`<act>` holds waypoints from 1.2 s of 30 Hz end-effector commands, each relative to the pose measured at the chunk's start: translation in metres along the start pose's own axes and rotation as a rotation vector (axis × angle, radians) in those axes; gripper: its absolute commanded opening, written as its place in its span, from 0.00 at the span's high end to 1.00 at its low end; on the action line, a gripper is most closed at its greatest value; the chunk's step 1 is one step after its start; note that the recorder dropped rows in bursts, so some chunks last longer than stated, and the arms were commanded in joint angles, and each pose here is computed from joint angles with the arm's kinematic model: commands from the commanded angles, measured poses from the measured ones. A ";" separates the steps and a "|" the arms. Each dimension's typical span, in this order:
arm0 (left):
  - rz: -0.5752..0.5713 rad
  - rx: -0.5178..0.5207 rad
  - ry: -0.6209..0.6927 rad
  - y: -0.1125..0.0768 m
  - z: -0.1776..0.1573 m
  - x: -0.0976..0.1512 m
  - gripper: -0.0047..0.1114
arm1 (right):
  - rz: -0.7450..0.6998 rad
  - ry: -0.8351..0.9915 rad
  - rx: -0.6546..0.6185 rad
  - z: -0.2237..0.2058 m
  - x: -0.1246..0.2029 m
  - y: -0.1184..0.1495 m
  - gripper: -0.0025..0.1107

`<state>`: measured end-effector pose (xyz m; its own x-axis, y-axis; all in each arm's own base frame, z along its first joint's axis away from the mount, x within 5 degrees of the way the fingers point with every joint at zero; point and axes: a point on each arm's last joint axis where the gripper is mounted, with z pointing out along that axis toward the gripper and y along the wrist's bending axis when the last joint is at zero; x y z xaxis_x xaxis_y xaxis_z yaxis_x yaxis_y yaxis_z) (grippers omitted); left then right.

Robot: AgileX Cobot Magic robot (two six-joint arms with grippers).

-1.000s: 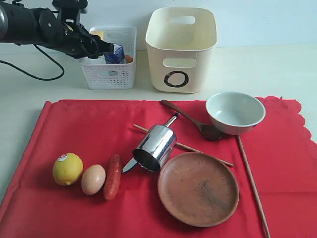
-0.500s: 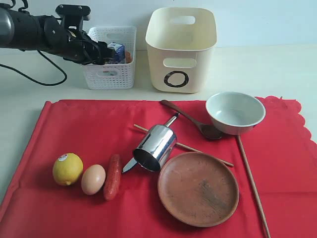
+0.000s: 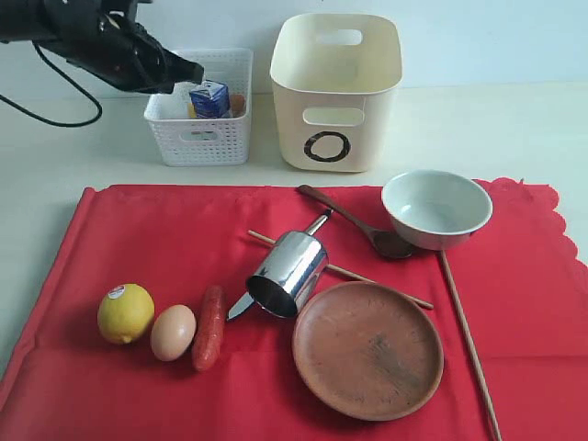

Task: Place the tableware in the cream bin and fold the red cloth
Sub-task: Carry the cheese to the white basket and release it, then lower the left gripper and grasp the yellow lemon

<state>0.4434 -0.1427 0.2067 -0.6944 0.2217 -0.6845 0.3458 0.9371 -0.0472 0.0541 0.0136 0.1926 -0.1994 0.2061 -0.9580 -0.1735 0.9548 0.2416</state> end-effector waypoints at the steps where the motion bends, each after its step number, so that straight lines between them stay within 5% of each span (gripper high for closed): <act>1: 0.042 0.023 0.061 -0.005 -0.049 -0.012 0.96 | -0.008 -0.007 0.000 0.000 0.001 0.000 0.98; 9: 0.108 0.063 0.318 -0.010 -0.094 0.002 0.96 | -0.008 -0.007 0.000 0.000 0.001 0.000 0.98; 15: 0.065 0.102 0.505 -0.015 -0.097 0.041 0.96 | -0.008 -0.007 0.000 0.000 0.001 0.000 0.98; 26: -0.082 0.219 0.622 -0.030 -0.111 0.123 0.96 | -0.008 -0.007 0.000 0.000 0.001 0.000 0.98; 30: -0.090 0.327 0.649 -0.040 -0.115 0.150 0.96 | -0.008 -0.007 0.000 0.000 0.001 0.000 0.98; 36: -0.062 0.333 0.684 -0.050 -0.112 0.172 0.96 | -0.008 -0.007 0.000 0.000 0.001 0.000 0.98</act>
<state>0.2398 -0.1176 0.1740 -0.9243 0.3778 -0.0547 0.3709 0.8548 -0.3630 0.0541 0.0136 0.1926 -0.1994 0.2061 -0.9580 -0.1735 0.9548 0.2416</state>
